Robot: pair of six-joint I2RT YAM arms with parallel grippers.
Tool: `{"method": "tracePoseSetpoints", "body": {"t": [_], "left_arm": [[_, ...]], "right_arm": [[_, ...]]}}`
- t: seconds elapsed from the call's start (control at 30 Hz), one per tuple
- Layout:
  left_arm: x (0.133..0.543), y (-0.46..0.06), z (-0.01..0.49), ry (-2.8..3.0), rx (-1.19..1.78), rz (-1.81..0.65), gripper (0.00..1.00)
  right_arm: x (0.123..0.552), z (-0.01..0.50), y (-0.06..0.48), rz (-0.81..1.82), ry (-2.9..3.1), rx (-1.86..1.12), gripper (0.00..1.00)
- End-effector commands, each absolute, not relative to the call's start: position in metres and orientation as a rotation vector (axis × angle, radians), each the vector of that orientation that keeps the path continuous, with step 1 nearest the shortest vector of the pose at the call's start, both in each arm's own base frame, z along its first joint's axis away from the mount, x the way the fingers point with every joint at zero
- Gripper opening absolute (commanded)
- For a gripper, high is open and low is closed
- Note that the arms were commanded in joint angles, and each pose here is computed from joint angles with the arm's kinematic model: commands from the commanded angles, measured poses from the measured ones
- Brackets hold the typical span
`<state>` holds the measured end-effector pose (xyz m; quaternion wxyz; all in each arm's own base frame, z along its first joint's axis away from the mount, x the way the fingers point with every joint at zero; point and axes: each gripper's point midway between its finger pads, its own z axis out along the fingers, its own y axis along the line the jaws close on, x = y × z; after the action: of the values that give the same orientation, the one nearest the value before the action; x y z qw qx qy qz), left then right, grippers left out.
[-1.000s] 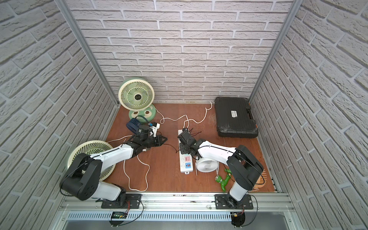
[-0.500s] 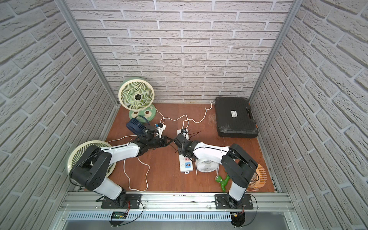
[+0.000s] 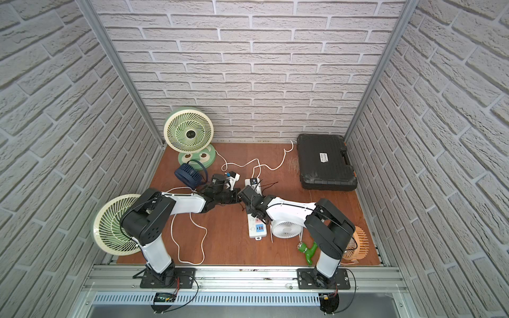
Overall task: Unplug the desk fan from the power strip
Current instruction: Remove the plug from the socket.
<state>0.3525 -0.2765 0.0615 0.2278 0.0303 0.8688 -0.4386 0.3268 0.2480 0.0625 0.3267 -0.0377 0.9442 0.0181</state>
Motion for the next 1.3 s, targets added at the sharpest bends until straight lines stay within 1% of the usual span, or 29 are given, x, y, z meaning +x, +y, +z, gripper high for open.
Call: {"method": "tracePoseSetpoints", "body": {"t": [0.0,0.23,0.43,0.5,0.57,0.63,0.67,0.83,0.93,1.0,1.1,1.17,1.27], "left_arm": [[0.361,-0.288,0.072,2.329,0.109,-1.262,0.0],[0.359,-0.286,0.048,2.404,0.054,-1.247,0.0],[0.355,-0.283,0.034,2.449,0.02,-1.235,0.0],[0.353,-0.282,0.031,2.46,0.015,-1.23,0.0],[0.352,-0.281,0.028,2.469,0.013,-1.227,0.0],[0.351,-0.28,0.027,2.475,0.012,-1.222,0.0],[0.351,-0.28,0.027,2.476,0.01,-1.218,0.0],[0.352,-0.279,0.028,2.476,0.005,-1.207,0.0],[0.352,-0.278,0.028,2.477,0.005,-1.204,0.0],[0.351,-0.278,0.028,2.481,0.007,-1.202,0.0],[0.351,-0.279,0.03,2.483,0.013,-1.202,0.0],[0.351,-0.278,0.031,2.482,0.019,-1.195,0.0],[0.352,-0.277,0.033,2.48,0.027,-1.18,0.0]], "right_arm": [[0.331,0.068,0.256,0.073,2.443,-0.076,0.18],[0.33,0.071,0.261,0.059,2.431,-0.098,0.17],[0.329,0.081,0.265,-0.028,2.395,-0.128,0.18],[0.329,0.08,0.263,-0.004,2.404,-0.105,0.18],[0.331,0.074,0.261,0.106,2.438,-0.051,0.18],[0.331,0.072,0.263,0.206,2.44,-0.014,0.18],[0.331,0.072,0.263,0.211,2.439,-0.018,0.18],[0.329,0.079,0.275,0.068,2.425,-0.121,0.18],[0.33,0.083,0.27,0.005,2.416,-0.121,0.18],[0.331,0.082,0.264,0.048,2.423,-0.078,0.18],[0.333,0.077,0.268,0.239,2.436,-0.017,0.17],[0.332,0.08,0.273,0.248,2.437,-0.037,0.17],[0.33,0.087,0.283,0.149,2.411,-0.123,0.17]]}}
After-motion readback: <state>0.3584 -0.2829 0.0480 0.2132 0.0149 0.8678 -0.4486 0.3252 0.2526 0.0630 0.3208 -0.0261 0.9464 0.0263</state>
